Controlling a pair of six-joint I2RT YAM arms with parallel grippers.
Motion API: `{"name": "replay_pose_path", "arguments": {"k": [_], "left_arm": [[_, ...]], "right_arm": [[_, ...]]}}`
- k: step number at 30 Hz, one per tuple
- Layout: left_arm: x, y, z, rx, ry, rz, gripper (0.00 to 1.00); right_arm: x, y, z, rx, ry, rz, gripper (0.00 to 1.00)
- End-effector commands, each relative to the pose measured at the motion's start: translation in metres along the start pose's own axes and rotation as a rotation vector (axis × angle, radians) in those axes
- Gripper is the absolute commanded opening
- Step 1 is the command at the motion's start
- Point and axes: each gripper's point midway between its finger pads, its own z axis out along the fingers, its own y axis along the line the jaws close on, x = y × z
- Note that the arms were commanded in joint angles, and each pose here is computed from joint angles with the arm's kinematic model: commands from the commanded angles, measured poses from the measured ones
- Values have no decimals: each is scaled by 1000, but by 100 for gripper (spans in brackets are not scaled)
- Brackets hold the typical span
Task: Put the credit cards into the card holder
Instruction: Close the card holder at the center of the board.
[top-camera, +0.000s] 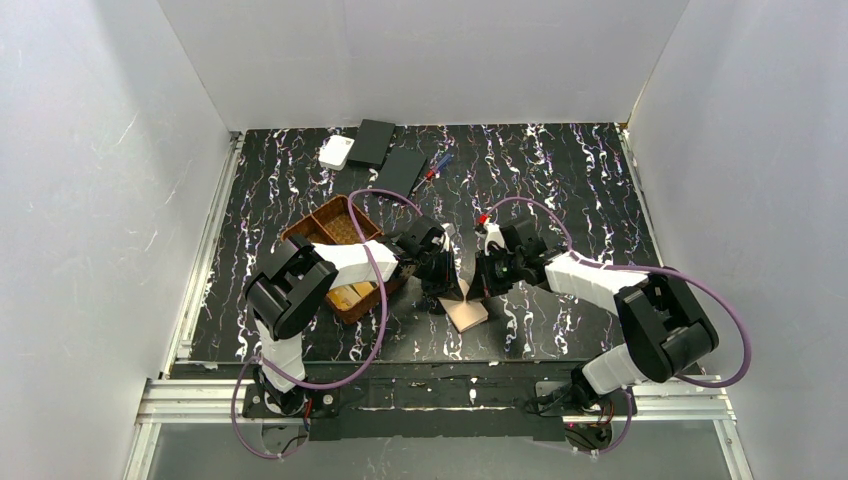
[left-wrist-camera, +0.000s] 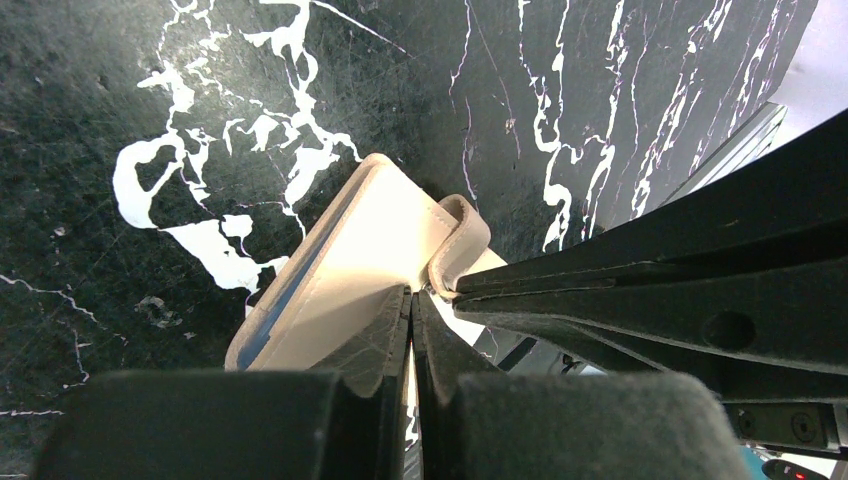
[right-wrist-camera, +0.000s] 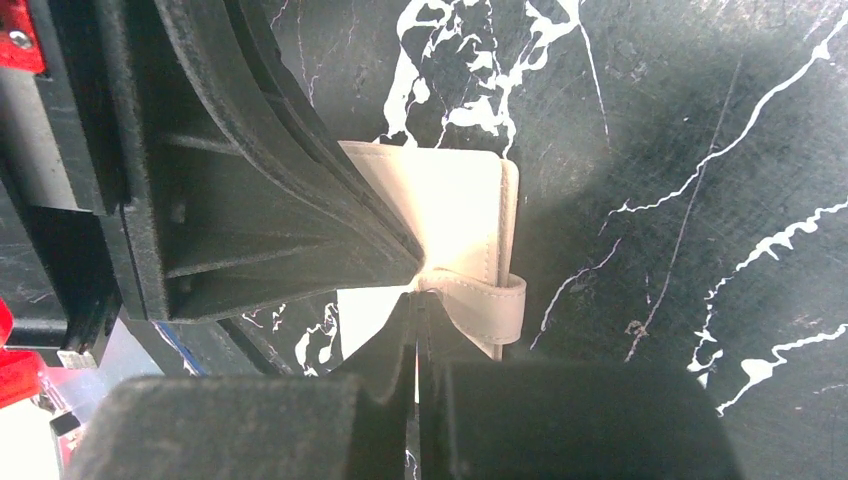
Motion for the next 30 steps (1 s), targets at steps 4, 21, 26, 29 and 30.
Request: {"name": "replay_pose_path", "arguments": {"k": [4,21,26,29,30], "left_arm": [[8,18,3,-60,18,4,0],[7,16,1,-57,16,7,0],[7,15,-2,-55,9,16,0],[7,12,-4,-42,12,26,0],[8,11,-6,-38,14,32,0]], "right_arm": [[8,0,5,-28,27,3,1],[54,-42,25,162,214,82,1],[50,-44,30,148,190,125,1],[41,-47,34,103,166,215,1],[40,-51,34,100,169,250,1]]}}
